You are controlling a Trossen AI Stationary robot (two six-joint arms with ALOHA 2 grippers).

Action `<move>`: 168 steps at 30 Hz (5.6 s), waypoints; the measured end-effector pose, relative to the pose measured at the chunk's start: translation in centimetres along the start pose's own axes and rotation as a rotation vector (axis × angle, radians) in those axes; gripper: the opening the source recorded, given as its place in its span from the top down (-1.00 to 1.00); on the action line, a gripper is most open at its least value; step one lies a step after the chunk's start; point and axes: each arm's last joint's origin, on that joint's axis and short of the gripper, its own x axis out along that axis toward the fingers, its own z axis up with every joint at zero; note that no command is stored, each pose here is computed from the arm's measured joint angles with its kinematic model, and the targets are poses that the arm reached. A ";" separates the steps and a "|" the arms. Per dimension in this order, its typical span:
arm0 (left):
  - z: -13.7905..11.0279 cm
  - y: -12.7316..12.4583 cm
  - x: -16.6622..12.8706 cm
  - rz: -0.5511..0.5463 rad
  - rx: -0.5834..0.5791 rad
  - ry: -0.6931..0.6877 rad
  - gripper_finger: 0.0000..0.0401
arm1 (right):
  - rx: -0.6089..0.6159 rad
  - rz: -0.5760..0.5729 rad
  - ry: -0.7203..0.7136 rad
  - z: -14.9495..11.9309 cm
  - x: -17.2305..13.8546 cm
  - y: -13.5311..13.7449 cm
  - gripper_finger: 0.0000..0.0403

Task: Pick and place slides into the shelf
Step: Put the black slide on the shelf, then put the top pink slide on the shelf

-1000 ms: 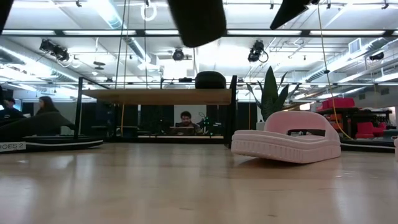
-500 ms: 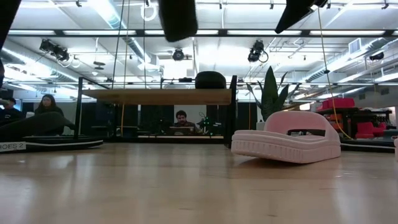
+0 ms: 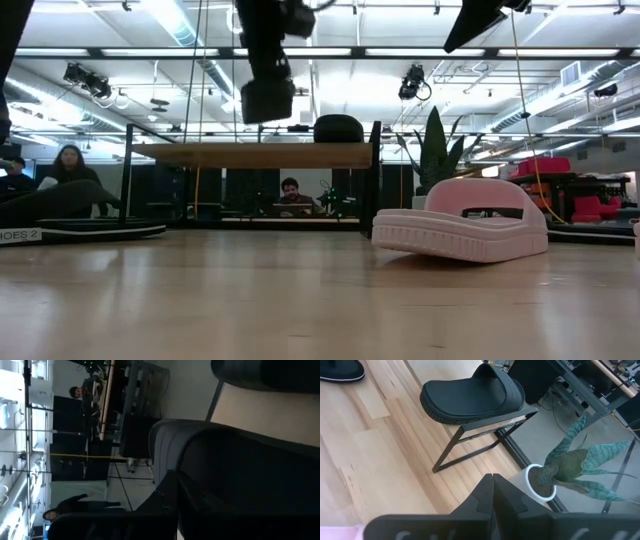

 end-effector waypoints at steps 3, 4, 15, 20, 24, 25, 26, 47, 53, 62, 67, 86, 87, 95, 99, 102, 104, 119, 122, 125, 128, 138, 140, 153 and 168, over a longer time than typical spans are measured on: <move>0.0 -0.8 1.8 -0.020 0.010 -0.010 1.00 | -0.004 0.006 -0.003 -0.1 -0.1 0.1 0.94; 0.0 -1.1 2.3 -0.032 0.011 -0.016 1.00 | -0.003 0.006 -0.003 -0.1 -0.1 0.1 0.94; 1.4 -1.2 5.9 -0.155 -0.054 -0.170 1.00 | -0.002 0.005 -0.002 -0.1 -0.1 0.1 0.94; 1.2 -0.7 6.8 -0.179 -0.080 -0.164 0.99 | -0.002 0.005 -0.002 -0.1 -0.1 0.1 0.94; 1.1 -0.8 7.0 -0.195 -0.104 -0.155 0.94 | -0.002 0.005 -0.002 -0.1 -0.1 0.1 0.94; 1.1 -0.8 7.0 -0.208 -0.103 -0.160 0.92 | -0.002 0.005 -0.002 -0.1 -0.1 0.1 0.94; 1.1 -0.9 6.9 -0.224 -0.101 -0.167 0.90 | -0.002 0.005 -0.002 -0.1 -0.1 0.1 0.94; 1.6 -2.6 4.0 -0.309 -0.067 -0.234 0.10 | 0.024 0.042 0.025 -0.1 -0.1 0.2 0.94; 1.8 -2.4 0.3 -0.150 -0.032 -0.262 -0.03 | 0.049 0.050 0.031 -0.2 -0.1 0.2 0.94; 2.7 -2.3 -10.4 -0.540 -0.242 -0.551 0.06 | 0.079 0.186 0.123 -2.1 -0.8 1.9 0.94; 1.4 -4.8 -14.9 -0.818 -0.135 -0.657 0.16 | 0.123 0.255 0.195 -7.2 -1.3 4.4 0.94; 0.0 -8.1 -16.8 -0.887 -0.153 -0.647 0.10 | 0.036 0.403 0.219 -13.1 -0.8 6.9 0.85; 0.1 -8.1 -16.7 -0.886 -0.158 -0.646 0.11 | 0.025 0.421 0.209 -13.0 -0.7 7.1 0.83; 0.1 -8.0 -16.6 -0.885 -0.159 -0.644 0.13 | 0.063 0.542 0.297 -12.6 -0.7 7.7 0.57; 0.1 -8.1 -16.6 -0.886 -0.158 -0.645 0.11 | 0.139 0.592 0.410 -13.2 -1.5 7.9 0.52; 0.1 -8.2 -16.6 -0.886 -0.156 -0.644 0.10 | 0.216 0.608 0.466 -13.8 -2.4 8.1 0.52; 0.2 -8.5 -16.6 -0.885 -0.152 -0.640 0.11 | 0.263 0.628 0.522 -14.3 -3.1 8.3 0.52; 1.6 -11.5 -15.2 -0.844 -0.077 -0.650 0.11 | 0.340 0.657 0.746 -17.3 -6.9 8.2 0.52; 1.9 -12.1 -14.7 -0.837 -0.076 -0.639 0.13 | 0.301 0.573 0.496 -16.8 -6.0 7.7 0.53; 1.9 -12.2 -14.6 -0.836 -0.080 -0.637 0.14 | 0.242 0.499 0.161 -15.5 -5.0 7.6 0.52; 2.3 -12.0 -14.8 -0.842 -0.127 -0.669 0.14 | 0.064 0.495 -0.015 -13.8 -4.1 8.2 0.52; 2.7 -10.7 -15.8 -0.800 -0.145 -0.769 0.15 | -0.066 0.549 -0.055 -9.8 2.3 11.5 0.52; 2.6 -10.1 -15.8 -0.782 -0.154 -0.769 0.15 | -0.114 0.510 -0.003 -10.3 3.6 11.6 0.52; 2.5 -9.4 -15.8 -0.773 -0.165 -0.771 0.13 | -0.234 0.320 0.092 -11.9 5.4 11.0 0.52; 2.5 -9.4 -15.8 -0.767 -0.153 -0.779 0.13 | -0.312 0.099 0.214 -12.6 7.2 8.4 0.52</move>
